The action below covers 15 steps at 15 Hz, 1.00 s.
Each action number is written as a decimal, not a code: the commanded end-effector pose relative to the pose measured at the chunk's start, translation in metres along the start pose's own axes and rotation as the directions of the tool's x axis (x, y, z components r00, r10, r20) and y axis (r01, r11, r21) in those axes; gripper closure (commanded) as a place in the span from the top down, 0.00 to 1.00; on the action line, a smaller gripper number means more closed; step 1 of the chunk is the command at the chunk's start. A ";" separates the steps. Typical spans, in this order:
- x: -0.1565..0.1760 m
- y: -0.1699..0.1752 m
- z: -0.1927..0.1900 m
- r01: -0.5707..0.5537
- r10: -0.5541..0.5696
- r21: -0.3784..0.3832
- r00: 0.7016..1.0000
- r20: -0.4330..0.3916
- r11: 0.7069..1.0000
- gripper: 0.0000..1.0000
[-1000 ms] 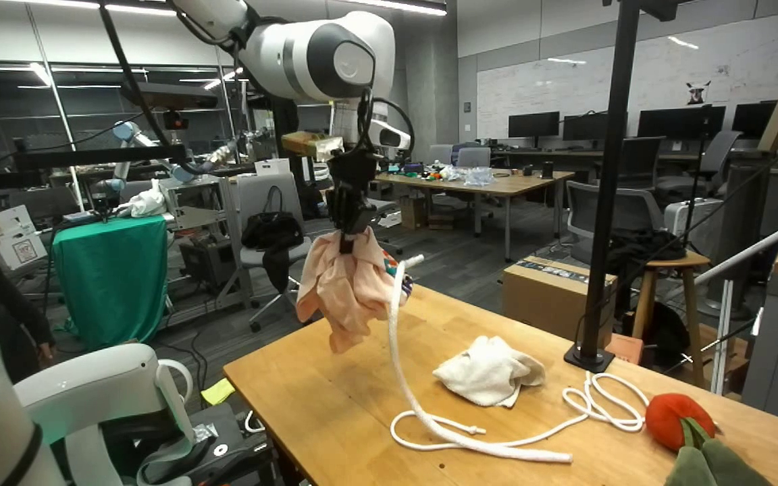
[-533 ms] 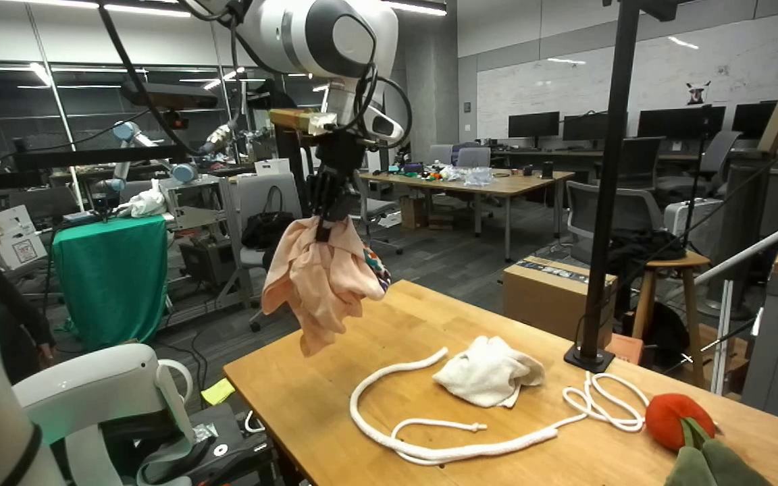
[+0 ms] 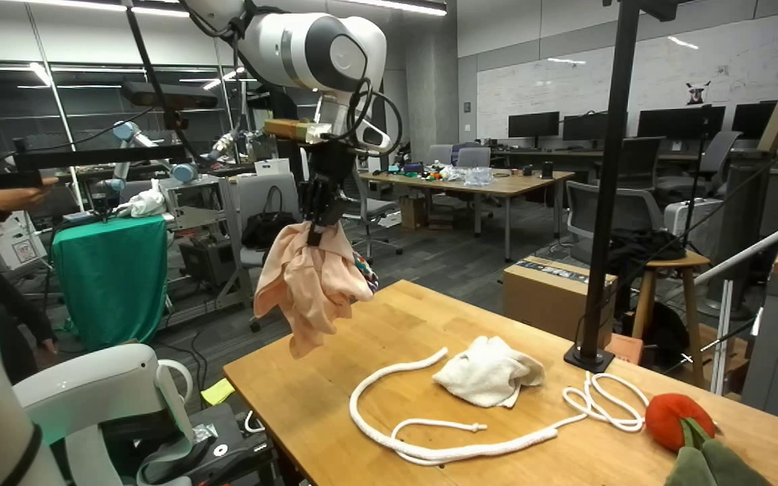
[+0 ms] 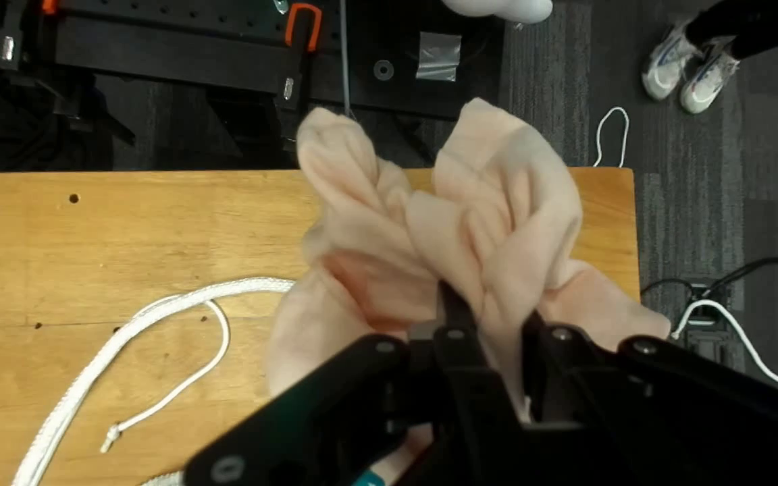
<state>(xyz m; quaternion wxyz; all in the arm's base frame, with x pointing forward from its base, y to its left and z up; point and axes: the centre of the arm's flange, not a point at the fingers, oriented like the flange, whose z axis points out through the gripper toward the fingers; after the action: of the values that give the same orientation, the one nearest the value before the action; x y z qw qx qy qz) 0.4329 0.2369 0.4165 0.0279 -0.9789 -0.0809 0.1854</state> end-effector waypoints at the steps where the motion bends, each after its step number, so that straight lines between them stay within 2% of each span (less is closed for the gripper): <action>1: 0.024 -0.039 -0.003 0.029 -0.028 -0.056 1.000 0.007 0.998 0.09; 7: 0.064 -0.100 0.001 0.108 -0.109 -0.159 0.994 0.006 0.981 0.09; 15: 0.109 -0.144 0.016 0.125 -0.124 -0.170 0.992 0.016 0.978 0.09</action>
<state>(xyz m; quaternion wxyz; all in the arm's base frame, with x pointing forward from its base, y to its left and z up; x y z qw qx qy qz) 0.4830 0.3740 0.3717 -0.0318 -0.9714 -0.1592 0.1731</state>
